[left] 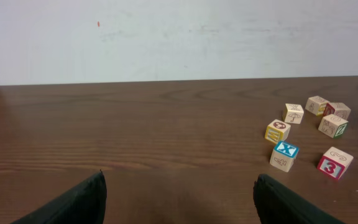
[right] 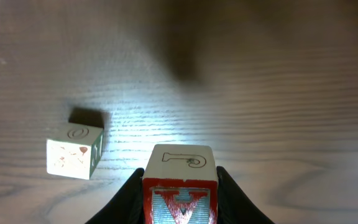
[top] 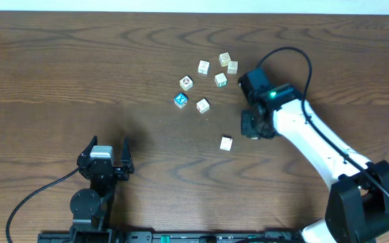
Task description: Lift 3 blocks
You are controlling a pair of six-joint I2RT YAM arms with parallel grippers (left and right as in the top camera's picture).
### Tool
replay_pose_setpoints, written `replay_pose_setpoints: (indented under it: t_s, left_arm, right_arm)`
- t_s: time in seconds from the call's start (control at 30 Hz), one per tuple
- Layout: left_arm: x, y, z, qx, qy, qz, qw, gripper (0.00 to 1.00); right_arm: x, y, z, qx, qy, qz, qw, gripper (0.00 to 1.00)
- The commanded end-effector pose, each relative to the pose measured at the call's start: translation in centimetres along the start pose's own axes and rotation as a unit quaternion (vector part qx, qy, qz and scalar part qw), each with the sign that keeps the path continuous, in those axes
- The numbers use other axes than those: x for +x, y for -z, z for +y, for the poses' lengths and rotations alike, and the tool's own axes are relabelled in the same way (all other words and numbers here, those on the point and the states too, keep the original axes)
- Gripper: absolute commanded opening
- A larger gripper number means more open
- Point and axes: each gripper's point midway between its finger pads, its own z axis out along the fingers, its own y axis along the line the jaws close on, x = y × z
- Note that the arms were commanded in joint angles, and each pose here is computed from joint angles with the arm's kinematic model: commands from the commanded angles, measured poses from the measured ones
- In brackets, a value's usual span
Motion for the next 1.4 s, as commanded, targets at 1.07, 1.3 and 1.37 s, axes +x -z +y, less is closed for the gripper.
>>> replay_pose_setpoints:
  t_s: [1.07, 1.3, 1.37]
  left_arm:
    - [1.5, 0.0, 0.3, -0.007, 0.006, 0.025, 1.0, 0.76]
    - [1.5, 0.0, 0.3, -0.007, 0.006, 0.025, 1.0, 0.76]
    - [1.5, 0.0, 0.3, -0.007, 0.006, 0.025, 1.0, 0.76]
  right_arm:
    - [4.9, -4.6, 6.8, -0.096, 0.084, 0.0, 0.992, 0.16]
    - [4.9, -4.6, 7.2, -0.104, 0.085, -0.001, 0.991, 0.16]
    - [5.1, -4.6, 7.0, -0.1, 0.085, 0.002, 0.991, 0.16]
